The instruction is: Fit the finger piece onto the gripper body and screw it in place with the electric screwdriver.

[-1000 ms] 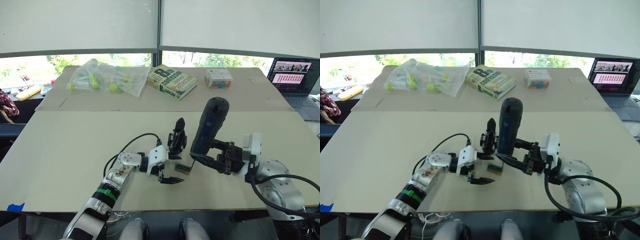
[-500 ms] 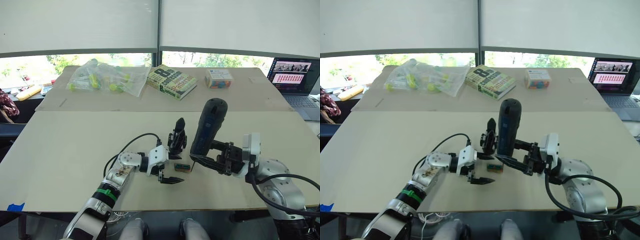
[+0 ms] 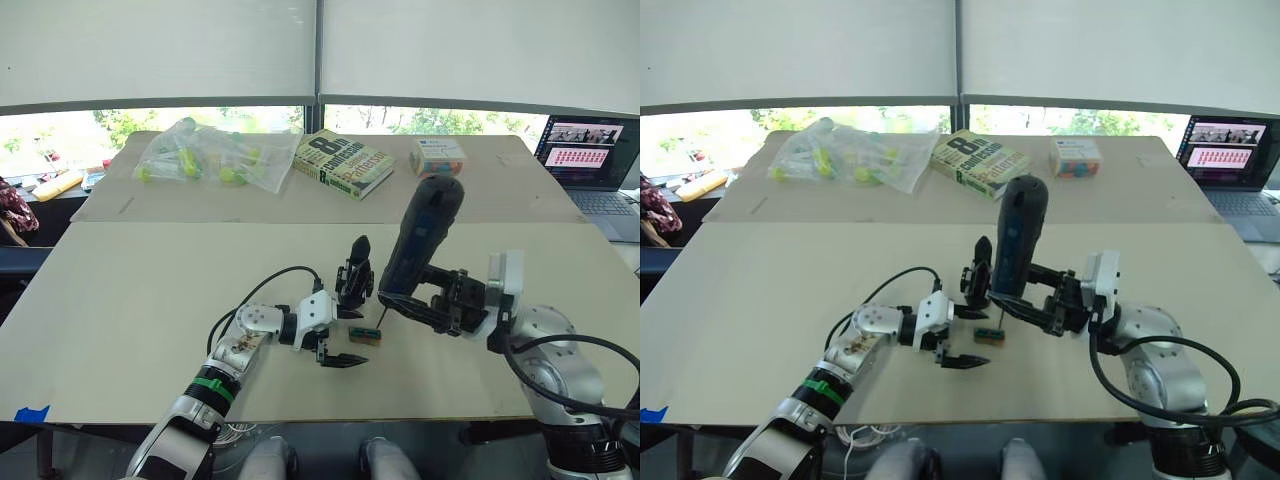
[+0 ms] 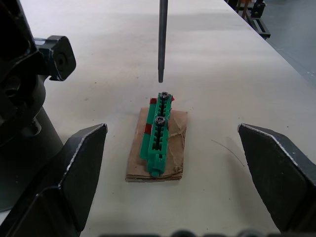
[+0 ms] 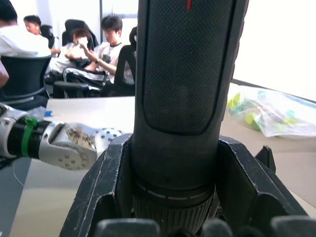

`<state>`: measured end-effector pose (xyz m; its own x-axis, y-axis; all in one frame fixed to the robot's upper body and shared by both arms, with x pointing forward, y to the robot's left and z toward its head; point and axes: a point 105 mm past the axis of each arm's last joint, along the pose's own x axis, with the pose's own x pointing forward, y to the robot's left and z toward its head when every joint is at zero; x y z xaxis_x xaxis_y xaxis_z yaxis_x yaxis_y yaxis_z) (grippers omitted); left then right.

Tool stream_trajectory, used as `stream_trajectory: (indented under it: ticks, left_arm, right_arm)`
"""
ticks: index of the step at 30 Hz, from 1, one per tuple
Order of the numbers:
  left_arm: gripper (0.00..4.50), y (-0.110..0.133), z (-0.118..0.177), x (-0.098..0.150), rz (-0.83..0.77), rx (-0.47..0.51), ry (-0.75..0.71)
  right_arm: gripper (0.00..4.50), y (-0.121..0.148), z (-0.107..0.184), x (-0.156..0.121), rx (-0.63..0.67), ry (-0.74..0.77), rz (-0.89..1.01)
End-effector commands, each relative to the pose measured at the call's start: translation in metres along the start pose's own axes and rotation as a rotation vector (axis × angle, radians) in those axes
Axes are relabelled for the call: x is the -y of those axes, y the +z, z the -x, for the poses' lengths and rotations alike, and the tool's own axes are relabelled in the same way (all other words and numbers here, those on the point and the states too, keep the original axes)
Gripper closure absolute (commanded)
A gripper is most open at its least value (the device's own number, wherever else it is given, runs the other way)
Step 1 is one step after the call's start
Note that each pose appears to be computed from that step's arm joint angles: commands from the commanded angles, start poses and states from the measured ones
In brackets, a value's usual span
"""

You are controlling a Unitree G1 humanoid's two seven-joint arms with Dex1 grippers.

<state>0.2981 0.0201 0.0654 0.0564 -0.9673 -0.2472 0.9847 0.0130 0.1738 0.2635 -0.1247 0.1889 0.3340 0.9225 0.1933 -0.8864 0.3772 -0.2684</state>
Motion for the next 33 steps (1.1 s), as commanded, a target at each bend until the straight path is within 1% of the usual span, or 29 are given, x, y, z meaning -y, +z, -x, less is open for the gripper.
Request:
stream_trajectory:
  ticks: [1, 33]
  left_arm:
    - [0.00, -0.0131, -0.0008, 0.0076, 0.045, -0.032, -0.014]
    - [0.00, -0.0130, -0.0005, 0.0095, 0.045, -0.033, -0.016]
  right_arm:
    - [2.55, 0.0133, 0.0001, 0.0009, 0.043, -0.005, 0.068]
    - [2.55, 0.0086, -0.0023, -0.0032, 0.034, 0.006, 0.059]
